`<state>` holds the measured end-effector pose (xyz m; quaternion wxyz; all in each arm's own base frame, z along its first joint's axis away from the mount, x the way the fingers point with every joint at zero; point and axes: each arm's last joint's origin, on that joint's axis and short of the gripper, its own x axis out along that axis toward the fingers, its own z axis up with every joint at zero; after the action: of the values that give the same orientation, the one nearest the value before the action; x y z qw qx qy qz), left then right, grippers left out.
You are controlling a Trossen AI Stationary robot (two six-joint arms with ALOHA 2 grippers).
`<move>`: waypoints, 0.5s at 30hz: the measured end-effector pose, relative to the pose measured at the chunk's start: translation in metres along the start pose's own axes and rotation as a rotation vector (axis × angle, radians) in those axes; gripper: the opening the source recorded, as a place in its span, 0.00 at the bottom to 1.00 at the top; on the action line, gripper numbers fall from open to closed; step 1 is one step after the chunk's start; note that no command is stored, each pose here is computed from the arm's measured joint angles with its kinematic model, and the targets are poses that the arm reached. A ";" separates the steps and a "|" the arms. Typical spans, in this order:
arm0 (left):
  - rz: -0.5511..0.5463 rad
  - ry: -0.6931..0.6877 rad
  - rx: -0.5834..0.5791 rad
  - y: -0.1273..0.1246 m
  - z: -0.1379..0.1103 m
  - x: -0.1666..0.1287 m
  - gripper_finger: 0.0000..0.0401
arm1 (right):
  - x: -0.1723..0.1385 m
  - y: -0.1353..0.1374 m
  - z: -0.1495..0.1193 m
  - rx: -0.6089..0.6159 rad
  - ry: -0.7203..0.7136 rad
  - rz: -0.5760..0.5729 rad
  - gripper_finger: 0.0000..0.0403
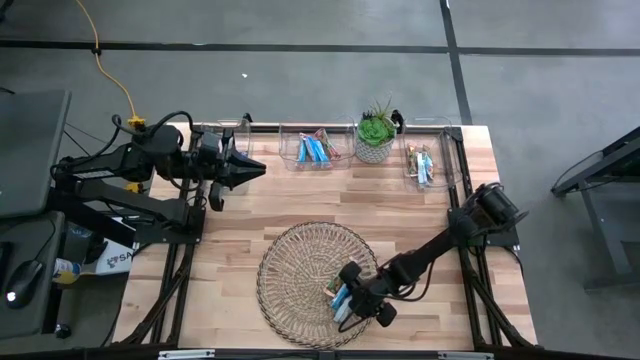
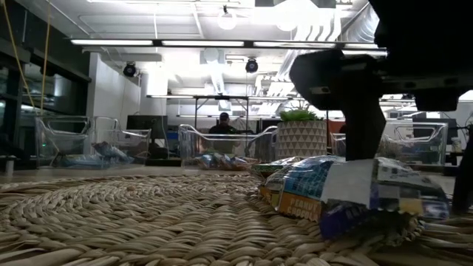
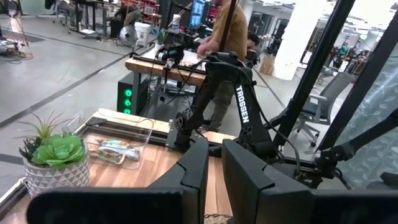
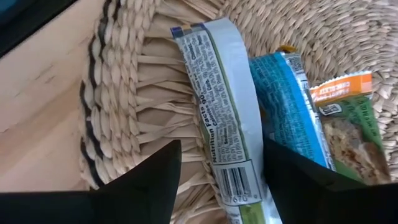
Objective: Pick and place Granola Bars by type
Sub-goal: Put the blue granola bar into the left transparent bin
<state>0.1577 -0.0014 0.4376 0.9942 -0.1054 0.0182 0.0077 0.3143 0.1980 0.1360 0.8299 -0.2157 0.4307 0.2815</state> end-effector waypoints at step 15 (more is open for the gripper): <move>-0.018 0.002 -0.006 -0.001 0.000 -0.001 0.11 | 0.007 -0.007 -0.004 0.214 0.009 -0.009 0.35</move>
<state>0.1571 -0.0019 0.4379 0.9939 -0.1088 0.0181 -0.0013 0.3198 0.1926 0.1291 0.8475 -0.1289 0.4612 0.2291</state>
